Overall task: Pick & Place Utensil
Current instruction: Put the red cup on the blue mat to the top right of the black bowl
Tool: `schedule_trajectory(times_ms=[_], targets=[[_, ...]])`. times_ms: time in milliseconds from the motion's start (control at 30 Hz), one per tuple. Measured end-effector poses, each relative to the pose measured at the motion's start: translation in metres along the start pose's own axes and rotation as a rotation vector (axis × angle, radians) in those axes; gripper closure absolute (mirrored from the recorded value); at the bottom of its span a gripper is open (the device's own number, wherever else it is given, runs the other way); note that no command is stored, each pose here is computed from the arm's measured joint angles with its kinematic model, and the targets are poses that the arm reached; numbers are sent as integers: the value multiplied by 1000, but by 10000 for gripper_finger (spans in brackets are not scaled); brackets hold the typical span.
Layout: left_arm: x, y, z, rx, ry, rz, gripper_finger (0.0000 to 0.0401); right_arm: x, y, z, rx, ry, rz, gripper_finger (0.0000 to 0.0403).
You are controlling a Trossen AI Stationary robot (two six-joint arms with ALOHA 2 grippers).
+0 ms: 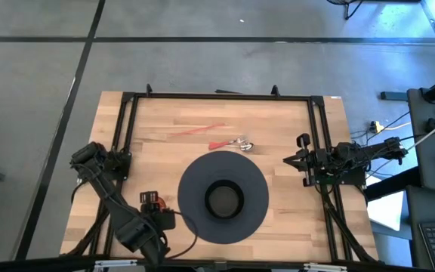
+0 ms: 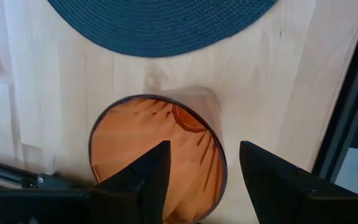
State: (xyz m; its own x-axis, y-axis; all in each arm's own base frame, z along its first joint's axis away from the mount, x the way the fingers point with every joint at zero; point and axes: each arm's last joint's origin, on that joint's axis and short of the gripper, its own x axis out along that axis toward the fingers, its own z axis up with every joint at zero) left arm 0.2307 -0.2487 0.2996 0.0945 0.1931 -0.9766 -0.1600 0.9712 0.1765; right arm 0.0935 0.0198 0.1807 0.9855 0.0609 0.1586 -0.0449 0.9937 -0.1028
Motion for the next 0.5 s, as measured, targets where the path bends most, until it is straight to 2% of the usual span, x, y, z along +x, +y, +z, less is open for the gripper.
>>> schedule_trajectory(times_ms=[500], targets=[[6,1,6,-80,70,-20,217,0,0,0,6,4,0,382]])
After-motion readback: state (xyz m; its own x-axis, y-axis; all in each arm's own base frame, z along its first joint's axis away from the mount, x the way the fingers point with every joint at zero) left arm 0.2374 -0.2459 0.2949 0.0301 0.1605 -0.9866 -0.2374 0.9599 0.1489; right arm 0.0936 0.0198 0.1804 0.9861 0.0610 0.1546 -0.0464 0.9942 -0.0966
